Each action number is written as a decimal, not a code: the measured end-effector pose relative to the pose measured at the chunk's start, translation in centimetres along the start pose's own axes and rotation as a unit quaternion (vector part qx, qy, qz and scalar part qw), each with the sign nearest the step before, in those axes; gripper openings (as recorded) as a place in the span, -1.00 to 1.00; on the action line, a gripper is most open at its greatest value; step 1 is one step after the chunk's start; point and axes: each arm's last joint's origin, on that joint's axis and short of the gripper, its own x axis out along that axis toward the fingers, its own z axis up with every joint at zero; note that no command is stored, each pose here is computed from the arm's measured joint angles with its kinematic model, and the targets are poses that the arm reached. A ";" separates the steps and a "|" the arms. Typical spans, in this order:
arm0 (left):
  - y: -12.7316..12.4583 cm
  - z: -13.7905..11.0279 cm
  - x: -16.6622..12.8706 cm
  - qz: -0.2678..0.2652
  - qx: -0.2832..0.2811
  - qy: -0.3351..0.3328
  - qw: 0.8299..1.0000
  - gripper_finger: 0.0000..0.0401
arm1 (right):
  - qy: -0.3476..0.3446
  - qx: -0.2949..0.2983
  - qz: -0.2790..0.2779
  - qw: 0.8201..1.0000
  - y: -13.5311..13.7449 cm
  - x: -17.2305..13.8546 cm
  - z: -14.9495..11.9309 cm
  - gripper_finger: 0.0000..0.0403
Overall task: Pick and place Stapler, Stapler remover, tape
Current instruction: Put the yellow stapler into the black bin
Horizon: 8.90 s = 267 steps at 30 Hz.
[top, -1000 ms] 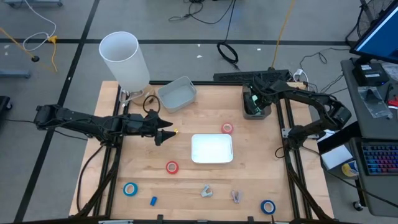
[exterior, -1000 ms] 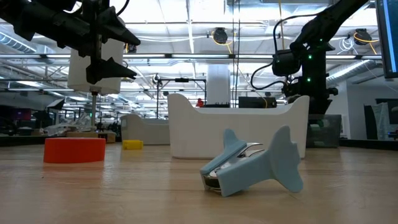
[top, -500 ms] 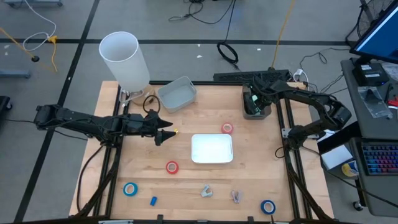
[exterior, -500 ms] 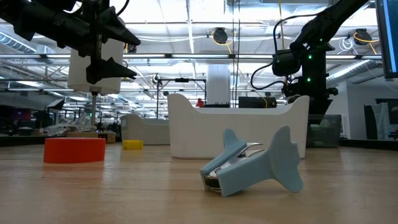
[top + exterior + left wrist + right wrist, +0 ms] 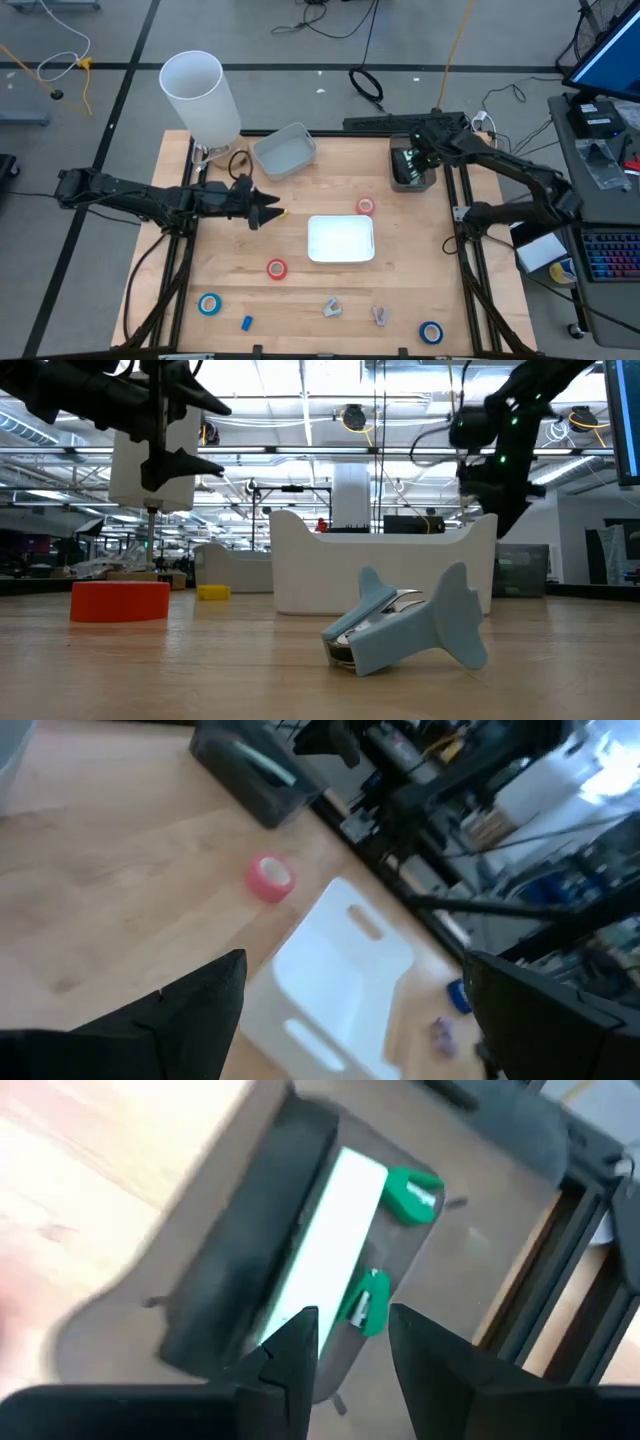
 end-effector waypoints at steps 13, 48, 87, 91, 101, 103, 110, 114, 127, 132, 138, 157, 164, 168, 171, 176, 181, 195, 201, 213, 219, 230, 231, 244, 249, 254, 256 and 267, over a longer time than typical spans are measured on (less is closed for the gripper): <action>-0.8 0.0 -0.1 -0.026 0.013 -0.018 0.999 0.82 | -0.171 0.021 0.069 0.983 -0.5 -7.6 -3.1 -0.49; 0.0 -1.8 7.9 0.341 0.050 0.248 0.905 0.82 | -0.277 0.018 0.113 0.954 -0.8 -10.6 -3.9 -0.50; 4.7 -4.9 11.9 0.385 0.134 0.304 0.861 0.82 | -0.309 0.018 0.118 0.943 -0.5 -10.2 -3.4 -0.50; 4.7 -4.9 12.0 0.382 0.137 0.306 0.861 0.81 | -0.315 0.020 0.121 0.941 -0.2 -9.2 -3.5 -0.50; 4.8 -5.2 11.7 0.379 0.129 0.332 0.854 0.35 | -0.301 0.030 0.122 0.945 0.2 -7.3 -3.9 -0.50; 4.8 -5.3 11.6 0.377 0.128 0.340 0.852 0.24 | -0.305 0.029 0.123 0.944 0.2 -7.4 -3.9 -0.50; 4.8 -5.3 11.5 0.370 0.134 0.355 0.848 -0.04 | -0.327 0.031 0.128 0.936 0.2 -7.7 -3.6 -0.50; 4.8 -5.4 11.4 0.370 0.133 0.356 0.848 -0.16 | -0.330 0.027 0.126 0.935 0.2 -7.7 -3.5 -0.50; 4.2 -4.8 11.0 0.356 0.109 0.354 0.858 -0.70 | -0.343 0.027 0.129 0.930 0.2 -7.9 -3.3 -0.50; 3.0 -3.7 10.2 0.325 0.093 0.345 0.876 -0.66 | -0.345 0.027 0.132 0.929 0.2 -7.9 -3.3 -0.50; 0.7 -1.2 8.7 0.274 0.064 0.299 0.912 -0.57 | -0.361 0.002 0.213 0.908 0.7 -8.5 -2.9 -0.50; -6.1 5.9 7.4 -0.006 0.016 0.019 1.000 -0.54 | -0.510 -0.285 0.488 0.649 10.1 -11.7 -1.7 -0.50; -6.5 6.2 7.4 -0.032 -0.006 0.009 0.999 -0.54 | -0.547 -0.330 0.394 0.661 13.5 -10.0 -1.7 -0.50; -6.8 6.4 7.3 -0.047 -0.007 0.001 0.999 -0.54 | -0.570 -0.341 0.392 0.636 14.7 -9.9 -1.7 -0.50; -6.8 6.4 7.3 -0.047 -0.015 0.002 0.999 -0.54 | -0.569 -0.348 0.395 0.632 15.4 -9.5 -1.8 -0.50; -6.9 6.2 7.3 -0.062 -0.046 0.025 0.997 -0.54 | -0.542 -0.366 0.402 0.640 16.7 -9.1 -1.7 -0.44; -6.8 5.7 7.9 -0.078 -0.076 0.061 0.992 -0.54 | -0.514 -0.397 0.399 0.647 18.2 -9.3 -1.1 -0.23; -6.5 4.6 8.6 -0.105 -0.113 0.138 0.978 -0.54 | -0.448 -0.459 0.420 0.642 20.8 -10.3 0.5 0.01; -6.6 4.5 8.6 -0.108 -0.114 0.145 0.977 -0.54 | -0.429 -0.482 0.428 0.633 22.5 -9.9 0.6 0.00; -7.1 3.8 8.4 -0.108 -0.108 0.157 0.976 -0.54 | -0.425 -0.484 0.431 0.632 24.4 -9.5 1.3 0.00; -7.1 3.8 8.5 -0.105 -0.106 0.152 0.977 -0.54 | -0.427 -0.490 0.438 0.621 24.8 -10.0 0.6 -0.02; -7.2 3.8 8.4 -0.105 -0.108 0.149 0.977 -0.54 | -0.427 -0.492 0.437 0.620 25.0 -10.1 0.4 -0.17; -7.2 3.8 8.4 -0.105 -0.108 0.149 0.977 -0.54 | -0.427 -0.492 0.437 0.620 25.0 -10.1 0.4 -0.18; -7.0 3.6 8.5 -0.097 -0.110 0.155 0.977 -0.54 | -0.426 -0.503 0.434 0.614 26.0 -9.0 0.3 -0.48; -7.0 3.6 8.4 -0.097 -0.110 0.155 0.977 -0.54 | -0.430 -0.503 0.434 0.611 26.0 -9.1 0.3 -0.63; -7.0 3.6 8.4 -0.096 -0.108 0.156 0.977 -0.54 | -0.431 -0.501 0.432 0.614 26.0 -9.0 0.3 -0.65; -6.9 3.6 8.4 -0.094 -0.107 0.156 0.977 -0.54 | -0.431 -0.499 0.426 0.620 26.0 -9.0 0.3 -0.65; -6.9 3.6 8.4 -0.097 -0.088 0.156 0.979 -0.54 | -0.431 -0.496 0.418 0.628 26.0 -8.9 0.3 -0.67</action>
